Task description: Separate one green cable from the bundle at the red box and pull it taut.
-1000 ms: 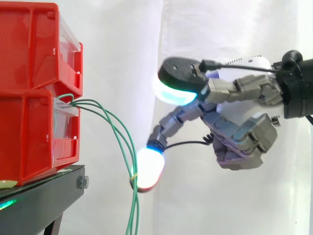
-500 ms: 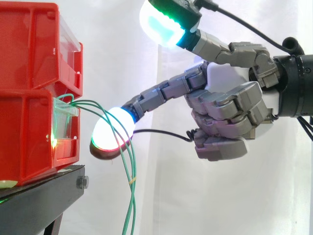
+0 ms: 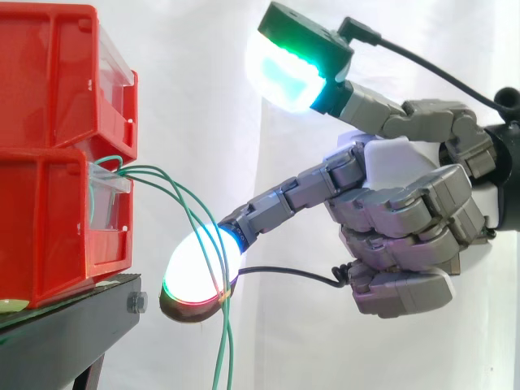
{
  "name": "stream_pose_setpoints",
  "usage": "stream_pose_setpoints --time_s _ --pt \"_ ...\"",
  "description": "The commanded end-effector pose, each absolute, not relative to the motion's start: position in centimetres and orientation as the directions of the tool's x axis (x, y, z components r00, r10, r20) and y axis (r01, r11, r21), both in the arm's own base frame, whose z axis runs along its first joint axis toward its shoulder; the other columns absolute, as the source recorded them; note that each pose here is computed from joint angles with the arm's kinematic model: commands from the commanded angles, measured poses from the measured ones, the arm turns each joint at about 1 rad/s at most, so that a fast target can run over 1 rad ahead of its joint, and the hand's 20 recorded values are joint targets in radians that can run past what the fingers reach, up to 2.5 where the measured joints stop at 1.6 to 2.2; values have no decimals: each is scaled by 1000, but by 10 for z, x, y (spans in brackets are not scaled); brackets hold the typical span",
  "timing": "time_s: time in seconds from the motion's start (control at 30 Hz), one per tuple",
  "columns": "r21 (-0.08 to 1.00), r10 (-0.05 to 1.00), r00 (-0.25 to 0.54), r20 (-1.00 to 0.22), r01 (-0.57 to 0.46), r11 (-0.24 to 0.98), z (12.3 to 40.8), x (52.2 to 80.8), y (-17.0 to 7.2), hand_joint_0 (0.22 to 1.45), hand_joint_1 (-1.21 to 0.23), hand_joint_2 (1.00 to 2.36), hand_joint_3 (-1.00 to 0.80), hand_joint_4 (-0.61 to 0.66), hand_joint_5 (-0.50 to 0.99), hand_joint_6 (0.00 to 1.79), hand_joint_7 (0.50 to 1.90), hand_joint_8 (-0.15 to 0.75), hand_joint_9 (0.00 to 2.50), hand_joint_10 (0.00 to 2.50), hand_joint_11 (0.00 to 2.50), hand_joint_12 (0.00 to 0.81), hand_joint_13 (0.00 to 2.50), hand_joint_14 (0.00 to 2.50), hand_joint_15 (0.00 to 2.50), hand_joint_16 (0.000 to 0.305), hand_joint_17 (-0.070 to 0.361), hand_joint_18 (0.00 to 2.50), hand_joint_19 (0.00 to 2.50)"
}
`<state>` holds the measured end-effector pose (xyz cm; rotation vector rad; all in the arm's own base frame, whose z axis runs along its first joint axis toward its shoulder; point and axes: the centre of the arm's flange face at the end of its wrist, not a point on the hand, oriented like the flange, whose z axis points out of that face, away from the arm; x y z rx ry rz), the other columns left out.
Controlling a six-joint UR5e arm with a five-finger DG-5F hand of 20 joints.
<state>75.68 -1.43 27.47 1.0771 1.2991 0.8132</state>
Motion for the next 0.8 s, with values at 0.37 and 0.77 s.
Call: stream_pose_setpoints --time_s 0.37,0.77 --pt "972 952 218 -215 -45 230 262 763 1 328 -246 1000 -500 371 -74 502 681 368 2175 18 1823 512 1976 423 1516 108 242 2217 1111" --pt "984 966 214 -144 -73 163 241 757 1 329 -249 1000 -500 363 -71 502 687 368 2174 19 1824 525 1972 426 1510 107 242 2202 1116"
